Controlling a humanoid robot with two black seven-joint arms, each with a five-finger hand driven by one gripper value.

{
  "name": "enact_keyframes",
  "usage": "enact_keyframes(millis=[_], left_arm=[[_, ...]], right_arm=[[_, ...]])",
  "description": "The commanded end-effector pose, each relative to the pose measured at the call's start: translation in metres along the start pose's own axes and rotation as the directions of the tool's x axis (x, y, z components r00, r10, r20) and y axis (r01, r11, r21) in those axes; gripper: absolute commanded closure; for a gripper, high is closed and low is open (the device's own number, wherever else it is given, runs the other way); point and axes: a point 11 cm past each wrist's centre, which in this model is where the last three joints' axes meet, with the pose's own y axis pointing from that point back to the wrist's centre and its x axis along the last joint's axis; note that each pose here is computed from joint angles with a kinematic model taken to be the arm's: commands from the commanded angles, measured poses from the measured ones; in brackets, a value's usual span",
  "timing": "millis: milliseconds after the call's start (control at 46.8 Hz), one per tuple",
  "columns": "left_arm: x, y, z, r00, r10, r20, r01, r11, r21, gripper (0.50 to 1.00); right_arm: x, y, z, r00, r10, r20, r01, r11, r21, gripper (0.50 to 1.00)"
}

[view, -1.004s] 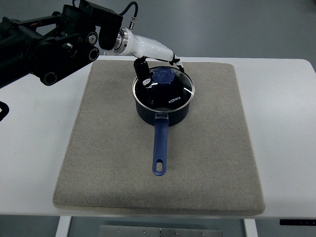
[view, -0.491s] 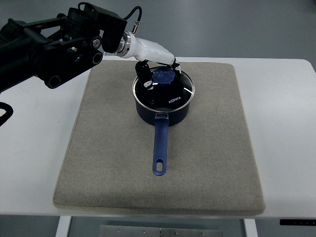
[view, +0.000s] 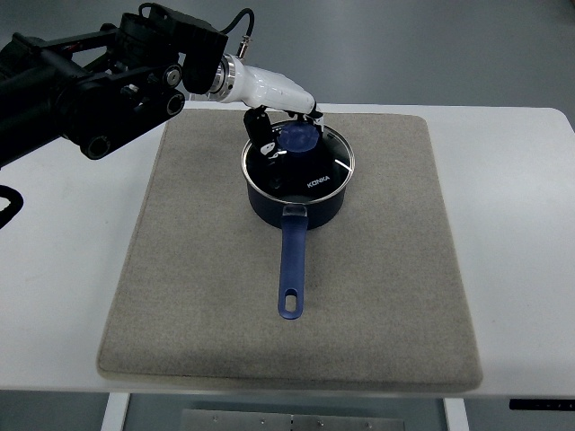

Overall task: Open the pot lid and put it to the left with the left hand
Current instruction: 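Close the left hand fingers around the blue knob of the glass lid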

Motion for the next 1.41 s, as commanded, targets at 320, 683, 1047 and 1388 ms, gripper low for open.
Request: enact_keyframes(millis=[320, 683, 1047, 1388], left_arm=[[-0.0001, 0.0, 0.0002, 1.0, -0.001, 0.002, 0.001, 1.0, -0.001, 0.859], [0.0003, 0.0002, -0.0004, 1.0, -0.003, 0.012, 0.003, 1.0, 0.006, 1.0], [0.0006, 0.0008, -0.0007, 1.0, -0.002, 0.008, 0.002, 1.0, 0.004, 1.0], [0.0087, 0.0044, -0.0003, 1.0, 0.018, 0.0, -0.018, 1.0, 0.0, 1.0]], right_arm=[[0.0, 0.0, 0.0, 1.0, 0.0, -0.001, 0.0, 1.0, 0.0, 0.585], [0.0, 0.0, 0.0, 1.0, 0.0, -0.001, 0.0, 1.0, 0.0, 0.585], [0.0, 0.0, 0.0, 1.0, 0.0, 0.001, 0.0, 1.0, 0.0, 0.585], [0.0, 0.0, 0.0, 1.0, 0.0, 0.001, 0.0, 1.0, 0.0, 0.585]])
